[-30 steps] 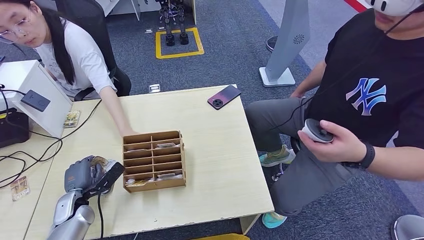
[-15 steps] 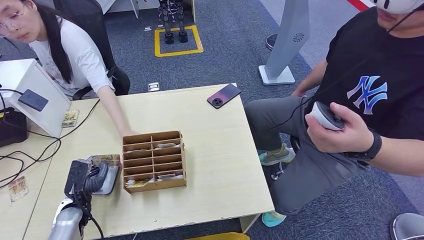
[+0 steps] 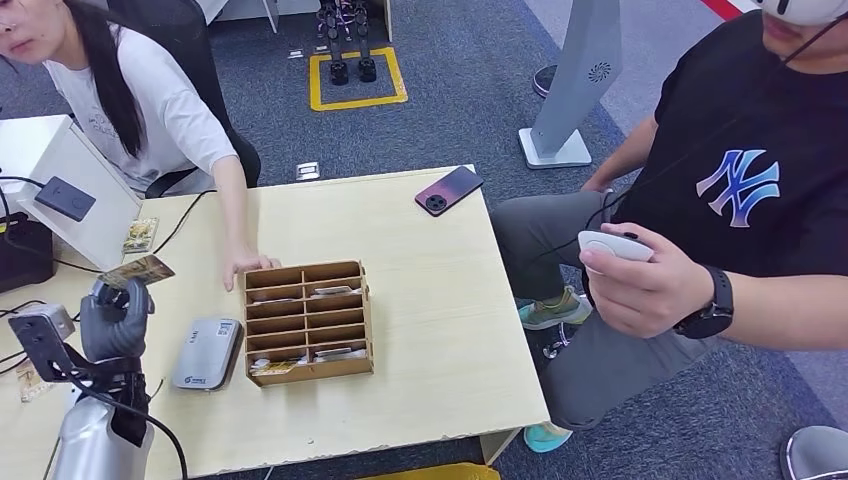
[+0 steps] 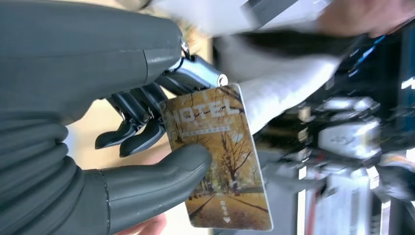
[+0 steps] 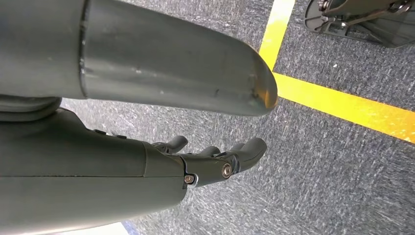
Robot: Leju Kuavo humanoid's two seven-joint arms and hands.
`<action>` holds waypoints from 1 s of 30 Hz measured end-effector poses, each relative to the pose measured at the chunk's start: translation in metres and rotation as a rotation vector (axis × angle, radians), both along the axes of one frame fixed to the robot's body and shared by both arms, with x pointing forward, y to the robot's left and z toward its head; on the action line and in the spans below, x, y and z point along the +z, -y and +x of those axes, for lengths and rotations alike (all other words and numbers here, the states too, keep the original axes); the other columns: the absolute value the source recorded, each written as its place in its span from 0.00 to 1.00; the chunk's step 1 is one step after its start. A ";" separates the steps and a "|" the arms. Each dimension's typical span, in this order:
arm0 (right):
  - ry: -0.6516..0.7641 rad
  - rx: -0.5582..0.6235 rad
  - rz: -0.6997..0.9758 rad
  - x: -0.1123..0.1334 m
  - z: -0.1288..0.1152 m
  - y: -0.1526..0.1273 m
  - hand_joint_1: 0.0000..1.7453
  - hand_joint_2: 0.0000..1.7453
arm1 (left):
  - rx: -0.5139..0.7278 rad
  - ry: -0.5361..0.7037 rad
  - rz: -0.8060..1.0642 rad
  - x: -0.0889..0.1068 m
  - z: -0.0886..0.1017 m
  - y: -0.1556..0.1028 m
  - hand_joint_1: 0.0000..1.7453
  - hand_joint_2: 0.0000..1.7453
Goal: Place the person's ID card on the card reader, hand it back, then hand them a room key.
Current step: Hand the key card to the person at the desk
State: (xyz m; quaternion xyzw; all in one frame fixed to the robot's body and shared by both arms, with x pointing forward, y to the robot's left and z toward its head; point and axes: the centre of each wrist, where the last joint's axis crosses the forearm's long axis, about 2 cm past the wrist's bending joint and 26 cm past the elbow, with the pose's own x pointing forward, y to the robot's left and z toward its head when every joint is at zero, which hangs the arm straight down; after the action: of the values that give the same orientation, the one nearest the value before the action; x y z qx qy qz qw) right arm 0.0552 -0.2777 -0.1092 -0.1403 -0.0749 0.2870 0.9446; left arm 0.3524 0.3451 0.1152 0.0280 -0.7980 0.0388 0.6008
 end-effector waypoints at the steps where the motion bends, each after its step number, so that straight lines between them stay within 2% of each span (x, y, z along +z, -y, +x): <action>1: 0.000 0.003 0.001 0.000 0.000 0.000 0.00 0.00 | 0.016 0.030 -0.003 0.011 0.006 -0.004 1.00 1.00; 5: -0.001 0.014 0.003 0.000 0.001 0.000 0.00 0.00 | 0.089 0.123 0.004 0.043 0.024 -0.020 1.00 1.00; 8: -0.002 0.022 0.004 0.000 0.001 0.000 0.00 0.00 | 0.175 0.164 0.086 0.054 0.029 -0.028 1.00 1.00; 10: 0.000 0.027 0.005 0.000 0.002 0.000 0.00 0.00 | 0.271 0.186 0.196 0.058 0.031 -0.032 1.00 1.00; 14: 0.008 0.044 0.006 0.000 0.003 -0.001 0.00 0.00 | 0.529 0.255 0.538 0.068 0.032 -0.041 1.00 1.00; 16: 0.011 0.048 0.010 0.001 0.004 -0.002 0.00 0.00 | 0.606 0.291 0.669 0.071 0.033 -0.047 1.00 1.00; 27: 0.010 0.064 0.013 0.001 0.006 -0.004 0.00 0.00 | 0.682 0.310 0.899 0.065 0.033 -0.056 1.00 1.00; 30: 0.013 0.066 0.015 0.001 0.006 -0.005 0.00 0.00 | 0.676 0.303 0.912 0.062 0.032 -0.055 0.25 1.00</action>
State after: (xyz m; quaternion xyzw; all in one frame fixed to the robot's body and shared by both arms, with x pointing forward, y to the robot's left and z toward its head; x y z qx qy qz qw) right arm 0.0612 -0.2730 -0.1083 -0.1325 -0.0876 0.3163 0.9353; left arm 0.3849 0.4004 0.1770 0.5305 -0.7579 -0.1154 0.3617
